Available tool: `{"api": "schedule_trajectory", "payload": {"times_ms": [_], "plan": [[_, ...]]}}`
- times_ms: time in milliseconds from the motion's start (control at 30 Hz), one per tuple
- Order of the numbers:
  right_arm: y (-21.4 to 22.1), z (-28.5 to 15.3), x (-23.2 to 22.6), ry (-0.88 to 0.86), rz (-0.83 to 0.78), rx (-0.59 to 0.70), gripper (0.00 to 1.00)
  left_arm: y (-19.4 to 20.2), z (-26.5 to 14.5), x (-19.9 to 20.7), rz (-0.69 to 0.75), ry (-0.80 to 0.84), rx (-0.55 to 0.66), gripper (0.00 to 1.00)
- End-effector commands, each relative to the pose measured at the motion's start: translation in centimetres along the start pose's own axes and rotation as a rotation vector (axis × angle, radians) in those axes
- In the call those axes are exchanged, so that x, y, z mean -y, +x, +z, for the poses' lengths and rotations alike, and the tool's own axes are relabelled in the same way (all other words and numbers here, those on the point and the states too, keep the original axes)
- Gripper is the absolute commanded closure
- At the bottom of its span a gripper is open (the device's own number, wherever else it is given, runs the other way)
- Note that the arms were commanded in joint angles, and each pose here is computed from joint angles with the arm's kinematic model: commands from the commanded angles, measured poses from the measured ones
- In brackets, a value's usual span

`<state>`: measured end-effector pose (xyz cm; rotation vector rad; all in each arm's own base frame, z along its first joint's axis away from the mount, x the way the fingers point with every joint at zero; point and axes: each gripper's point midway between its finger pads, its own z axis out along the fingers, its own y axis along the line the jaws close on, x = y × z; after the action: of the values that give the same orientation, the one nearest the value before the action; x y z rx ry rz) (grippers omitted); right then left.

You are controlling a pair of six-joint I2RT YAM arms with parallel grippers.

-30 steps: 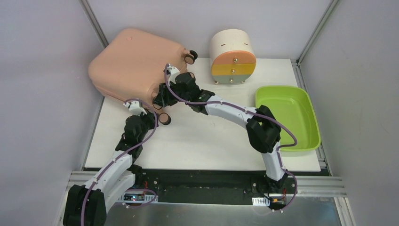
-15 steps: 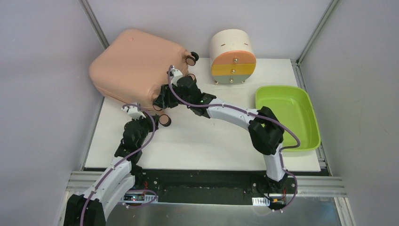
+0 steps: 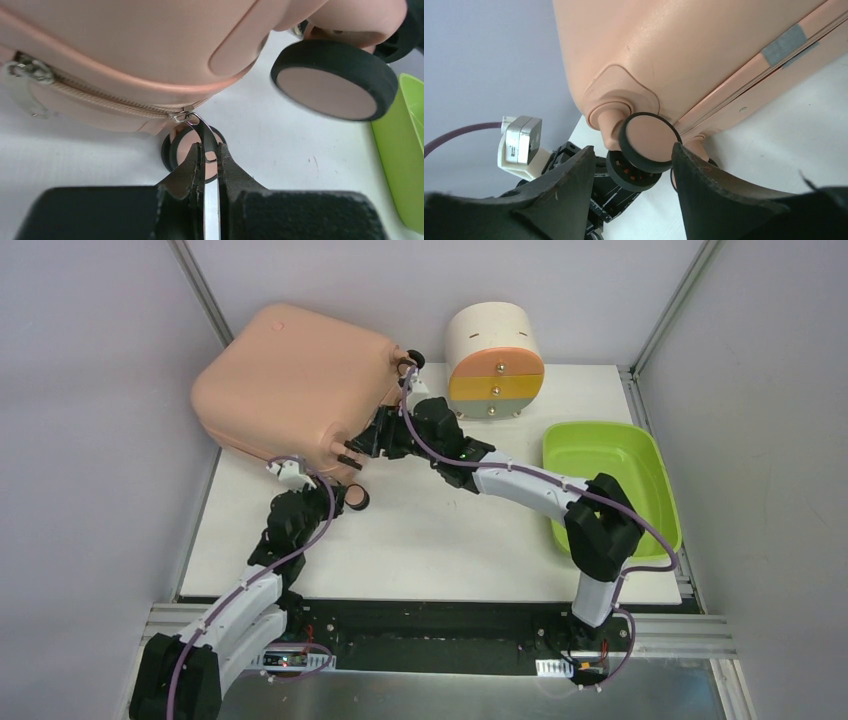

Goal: Open, take out, and arrange the luggage

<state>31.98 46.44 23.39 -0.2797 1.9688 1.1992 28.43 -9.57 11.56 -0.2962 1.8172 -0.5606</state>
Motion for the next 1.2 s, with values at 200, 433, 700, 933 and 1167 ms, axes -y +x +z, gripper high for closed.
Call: {"api": "schedule_trajectory", "payload": {"times_ms": [200, 433, 700, 933, 1167], "plan": [[-0.6, 2.0, -2.2, -0.059, -0.038, -0.045, 0.30, 0.6, 0.4, 4.8, 0.003, 0.151, -0.085, 1.00], [0.4, 2.7, -2.1, -0.057, -0.037, -0.115, 0.56, 1.1, 0.4, 5.1, 0.018, 0.151, -0.092, 1.00], [0.5, 2.2, -2.5, -0.075, -0.044, -0.133, 0.58, 0.9, 0.0, 6.2, 0.051, 0.212, -0.091, 1.00], [-2.4, -1.3, -1.6, -0.051, -0.007, -0.019, 0.23, -0.1, -1.4, 6.1, 0.034, 0.216, -0.039, 0.66], [-1.4, -4.4, 0.6, -0.037, -0.008, 0.026, 0.21, -3.0, -3.2, 4.7, 0.063, 0.085, 0.011, 0.55]]}}
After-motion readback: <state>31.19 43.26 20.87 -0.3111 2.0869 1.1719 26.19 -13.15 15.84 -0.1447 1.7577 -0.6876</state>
